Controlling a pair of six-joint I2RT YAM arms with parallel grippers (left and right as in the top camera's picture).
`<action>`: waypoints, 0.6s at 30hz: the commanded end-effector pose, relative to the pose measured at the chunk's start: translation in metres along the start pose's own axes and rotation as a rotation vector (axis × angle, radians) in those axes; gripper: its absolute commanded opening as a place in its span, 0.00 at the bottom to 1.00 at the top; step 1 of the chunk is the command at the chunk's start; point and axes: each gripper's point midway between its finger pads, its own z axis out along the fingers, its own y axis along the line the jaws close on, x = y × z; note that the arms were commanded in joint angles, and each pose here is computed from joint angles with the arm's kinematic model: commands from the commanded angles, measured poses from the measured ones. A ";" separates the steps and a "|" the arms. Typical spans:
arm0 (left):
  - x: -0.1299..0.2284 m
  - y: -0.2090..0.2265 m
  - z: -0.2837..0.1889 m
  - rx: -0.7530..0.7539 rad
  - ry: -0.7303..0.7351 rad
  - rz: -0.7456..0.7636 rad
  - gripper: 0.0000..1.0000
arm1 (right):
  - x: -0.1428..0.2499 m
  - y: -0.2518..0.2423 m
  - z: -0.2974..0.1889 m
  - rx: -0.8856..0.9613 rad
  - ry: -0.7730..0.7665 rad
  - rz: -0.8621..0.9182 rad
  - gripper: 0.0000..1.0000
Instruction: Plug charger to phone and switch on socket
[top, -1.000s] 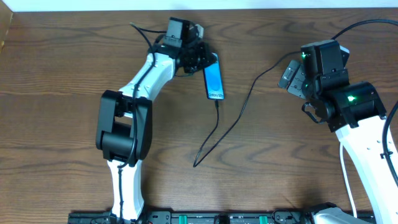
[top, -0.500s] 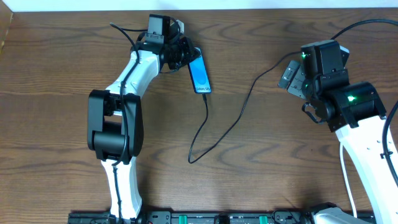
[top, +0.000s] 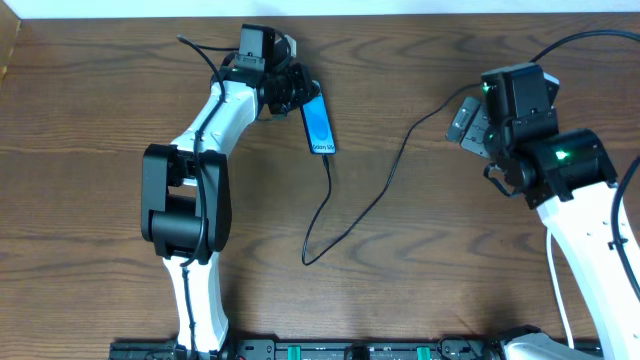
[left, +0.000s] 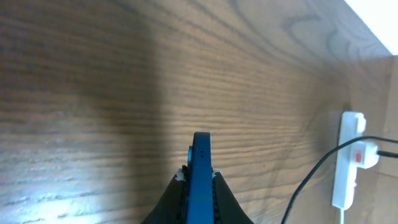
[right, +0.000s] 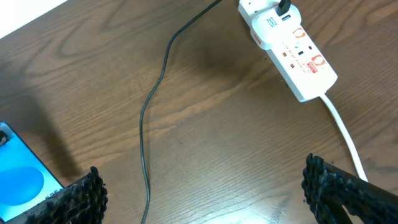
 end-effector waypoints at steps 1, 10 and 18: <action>0.001 0.004 -0.001 -0.034 0.001 0.031 0.07 | -0.001 -0.002 0.005 0.023 -0.003 -0.015 0.99; 0.010 -0.006 0.003 -0.011 0.030 0.041 0.07 | -0.001 -0.001 0.006 0.024 -0.002 -0.015 0.99; 0.027 -0.026 0.014 0.005 0.062 0.078 0.07 | 0.000 0.000 0.007 0.016 0.007 -0.015 0.99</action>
